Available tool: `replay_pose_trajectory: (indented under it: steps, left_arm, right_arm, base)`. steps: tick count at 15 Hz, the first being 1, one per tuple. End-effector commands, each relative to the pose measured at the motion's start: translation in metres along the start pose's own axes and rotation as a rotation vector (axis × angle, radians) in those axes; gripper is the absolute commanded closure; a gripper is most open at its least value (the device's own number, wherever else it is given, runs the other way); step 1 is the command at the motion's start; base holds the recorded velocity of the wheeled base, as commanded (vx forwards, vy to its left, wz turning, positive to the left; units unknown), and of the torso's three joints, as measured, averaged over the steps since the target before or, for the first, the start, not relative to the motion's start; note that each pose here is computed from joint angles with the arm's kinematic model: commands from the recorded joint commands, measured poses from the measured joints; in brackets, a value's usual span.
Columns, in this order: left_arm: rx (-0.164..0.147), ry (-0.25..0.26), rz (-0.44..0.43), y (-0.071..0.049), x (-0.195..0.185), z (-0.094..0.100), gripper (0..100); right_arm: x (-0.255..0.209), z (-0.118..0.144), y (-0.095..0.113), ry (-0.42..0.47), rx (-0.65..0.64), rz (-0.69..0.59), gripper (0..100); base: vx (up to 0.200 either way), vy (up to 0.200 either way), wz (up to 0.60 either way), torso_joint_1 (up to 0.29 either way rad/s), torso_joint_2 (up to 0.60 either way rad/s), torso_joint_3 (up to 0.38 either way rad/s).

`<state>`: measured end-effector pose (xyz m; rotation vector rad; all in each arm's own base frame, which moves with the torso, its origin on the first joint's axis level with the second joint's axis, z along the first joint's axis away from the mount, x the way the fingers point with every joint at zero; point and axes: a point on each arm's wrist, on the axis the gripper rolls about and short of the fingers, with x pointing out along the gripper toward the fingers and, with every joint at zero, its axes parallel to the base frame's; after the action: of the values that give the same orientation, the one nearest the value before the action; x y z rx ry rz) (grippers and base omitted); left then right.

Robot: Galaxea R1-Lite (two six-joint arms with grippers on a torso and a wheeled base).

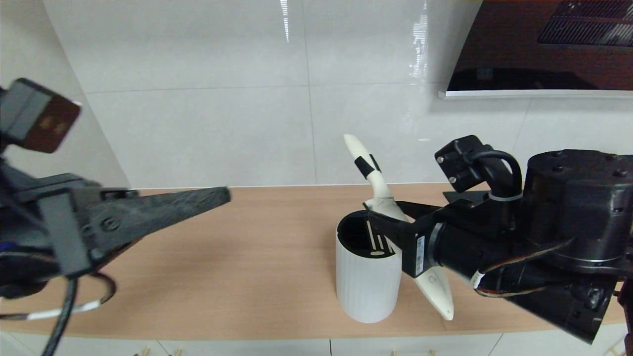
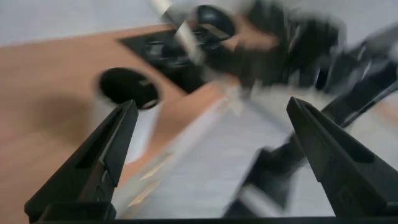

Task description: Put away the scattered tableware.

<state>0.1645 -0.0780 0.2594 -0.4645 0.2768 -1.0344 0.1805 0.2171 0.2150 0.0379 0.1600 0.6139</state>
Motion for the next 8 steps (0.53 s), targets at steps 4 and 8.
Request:
replay_pose_trajectory:
  steps: [4, 8]
  left_arm:
    - [-0.334, 0.011, -0.081, 0.056, 0.1, -0.024, 0]
    - [-0.354, 0.014, -0.036, 0.052, 0.127, -0.04, 0]
  right_arm:
    - [0.018, -0.012, 0.022, 0.034, 0.033, 0.015, 100]
    - [0.015, -0.012, 0.025, 0.027, 0.033, -0.003, 100]
  base:
    - [0.0, 0.0, 0.0, 0.0, 0.0, 0.0]
    - [0.0, 0.0, 0.0, 0.0, 0.0, 0.0]
